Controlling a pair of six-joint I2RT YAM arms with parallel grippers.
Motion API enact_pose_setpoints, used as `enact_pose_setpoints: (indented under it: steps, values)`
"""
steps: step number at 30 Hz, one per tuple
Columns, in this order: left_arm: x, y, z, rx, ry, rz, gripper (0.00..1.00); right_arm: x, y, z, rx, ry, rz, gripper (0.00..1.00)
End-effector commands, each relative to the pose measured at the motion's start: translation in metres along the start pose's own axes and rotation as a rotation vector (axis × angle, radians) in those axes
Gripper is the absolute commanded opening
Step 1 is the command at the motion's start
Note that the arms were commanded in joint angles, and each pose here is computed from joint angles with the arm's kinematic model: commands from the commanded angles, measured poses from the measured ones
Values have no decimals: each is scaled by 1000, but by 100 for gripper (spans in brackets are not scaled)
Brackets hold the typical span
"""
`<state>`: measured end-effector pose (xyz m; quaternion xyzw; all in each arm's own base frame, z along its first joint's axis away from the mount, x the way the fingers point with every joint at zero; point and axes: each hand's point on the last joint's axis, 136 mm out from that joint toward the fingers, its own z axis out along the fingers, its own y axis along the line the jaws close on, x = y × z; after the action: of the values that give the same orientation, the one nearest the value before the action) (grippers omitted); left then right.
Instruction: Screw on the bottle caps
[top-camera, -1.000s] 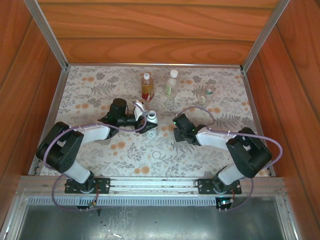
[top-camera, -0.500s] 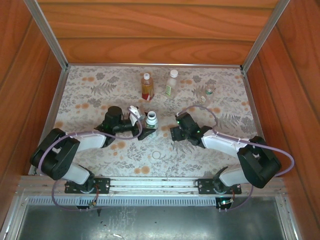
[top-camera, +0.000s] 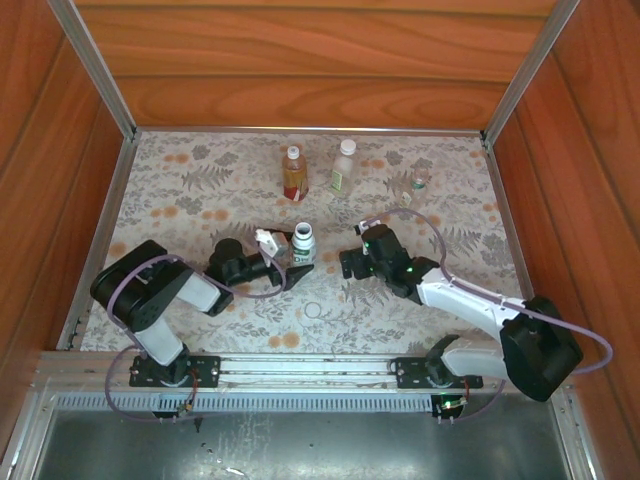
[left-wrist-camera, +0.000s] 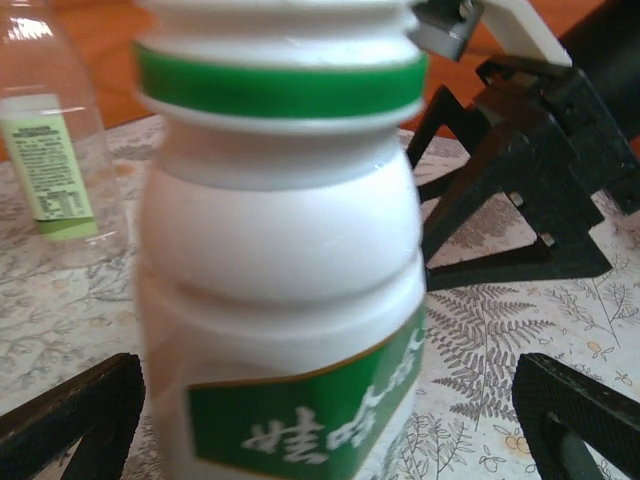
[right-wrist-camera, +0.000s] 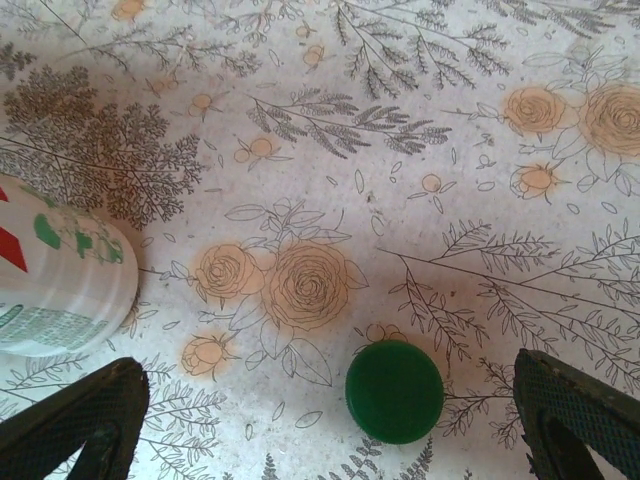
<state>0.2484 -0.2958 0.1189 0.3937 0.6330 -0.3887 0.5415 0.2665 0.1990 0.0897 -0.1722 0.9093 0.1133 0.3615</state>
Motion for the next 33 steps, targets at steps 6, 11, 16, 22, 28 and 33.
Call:
enact_pose_setpoints:
  steps: [6,11,16,22,28,33]
  values:
    - [-22,9,8,-56,-83,44,92,14,-3,-5,-11,19,7,98]
    - [-20,10,11,-56,-79,21,82,17,-2,-5,-18,19,17,98]
    - [-20,12,15,-51,-79,11,80,20,-2,-4,-22,23,25,98]
    - [-21,14,18,-53,-84,-7,81,23,-2,-2,-20,31,33,98]
    - [-20,13,21,-37,-81,-20,68,26,-2,1,-23,40,38,98]
    - [-17,5,20,6,-72,-19,64,22,-7,-4,6,20,60,97]
